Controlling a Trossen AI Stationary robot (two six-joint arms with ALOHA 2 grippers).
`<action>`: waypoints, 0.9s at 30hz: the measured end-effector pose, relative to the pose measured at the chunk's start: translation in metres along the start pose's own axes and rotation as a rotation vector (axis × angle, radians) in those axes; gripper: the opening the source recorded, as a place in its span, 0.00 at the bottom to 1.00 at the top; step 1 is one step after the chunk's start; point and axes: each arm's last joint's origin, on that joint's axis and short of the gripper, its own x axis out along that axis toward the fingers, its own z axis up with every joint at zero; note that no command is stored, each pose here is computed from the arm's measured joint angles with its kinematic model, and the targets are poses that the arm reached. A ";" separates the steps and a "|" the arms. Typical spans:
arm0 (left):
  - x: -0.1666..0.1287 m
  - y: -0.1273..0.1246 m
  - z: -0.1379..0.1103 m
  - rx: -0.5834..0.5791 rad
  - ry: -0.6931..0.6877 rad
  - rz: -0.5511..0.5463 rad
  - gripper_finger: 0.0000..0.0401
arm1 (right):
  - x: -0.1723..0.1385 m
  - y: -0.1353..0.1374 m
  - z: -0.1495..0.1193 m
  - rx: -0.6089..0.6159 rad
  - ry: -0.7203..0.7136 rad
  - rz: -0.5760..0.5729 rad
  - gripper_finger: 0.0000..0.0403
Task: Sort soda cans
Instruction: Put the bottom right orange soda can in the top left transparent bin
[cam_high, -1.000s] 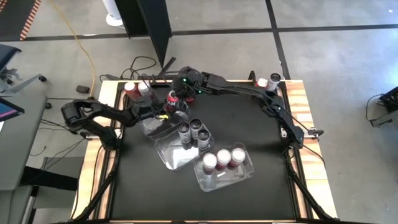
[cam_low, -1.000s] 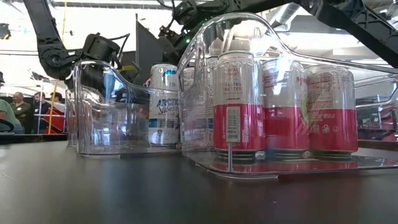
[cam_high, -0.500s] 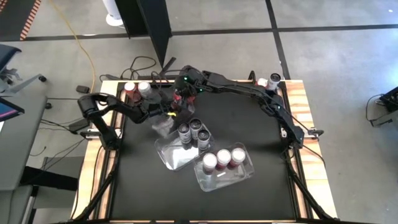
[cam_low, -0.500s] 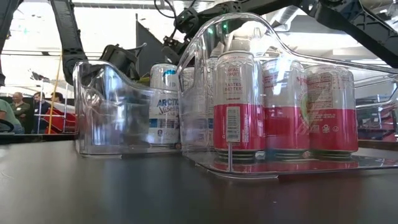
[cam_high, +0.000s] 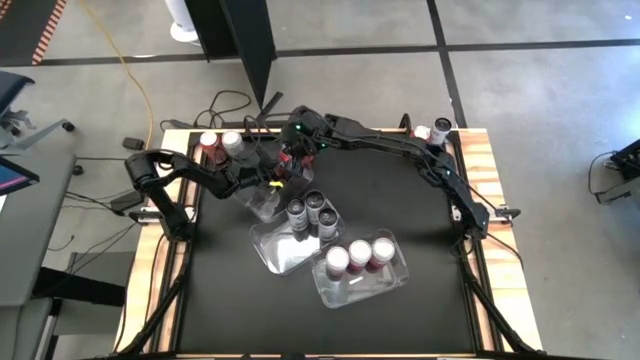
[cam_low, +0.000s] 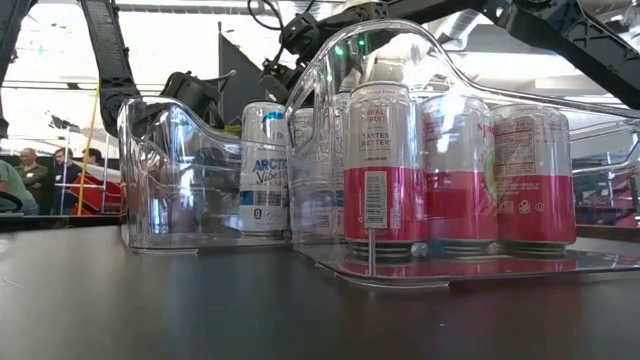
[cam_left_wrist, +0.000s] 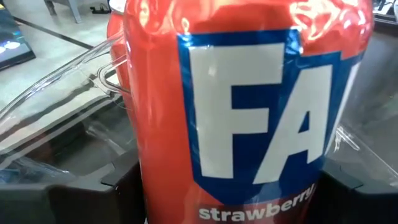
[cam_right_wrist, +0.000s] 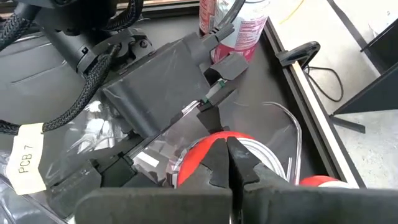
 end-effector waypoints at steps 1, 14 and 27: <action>0.000 0.000 0.000 -0.001 0.000 0.000 0.75 | 0.000 0.000 0.000 0.000 0.000 0.001 0.00; 0.000 0.000 0.002 0.004 -0.018 -0.002 0.93 | 0.003 0.014 -0.001 -0.028 0.010 0.060 0.00; -0.010 -0.001 0.014 0.025 -0.014 -0.021 0.94 | 0.002 0.009 -0.001 -0.020 0.007 0.043 0.00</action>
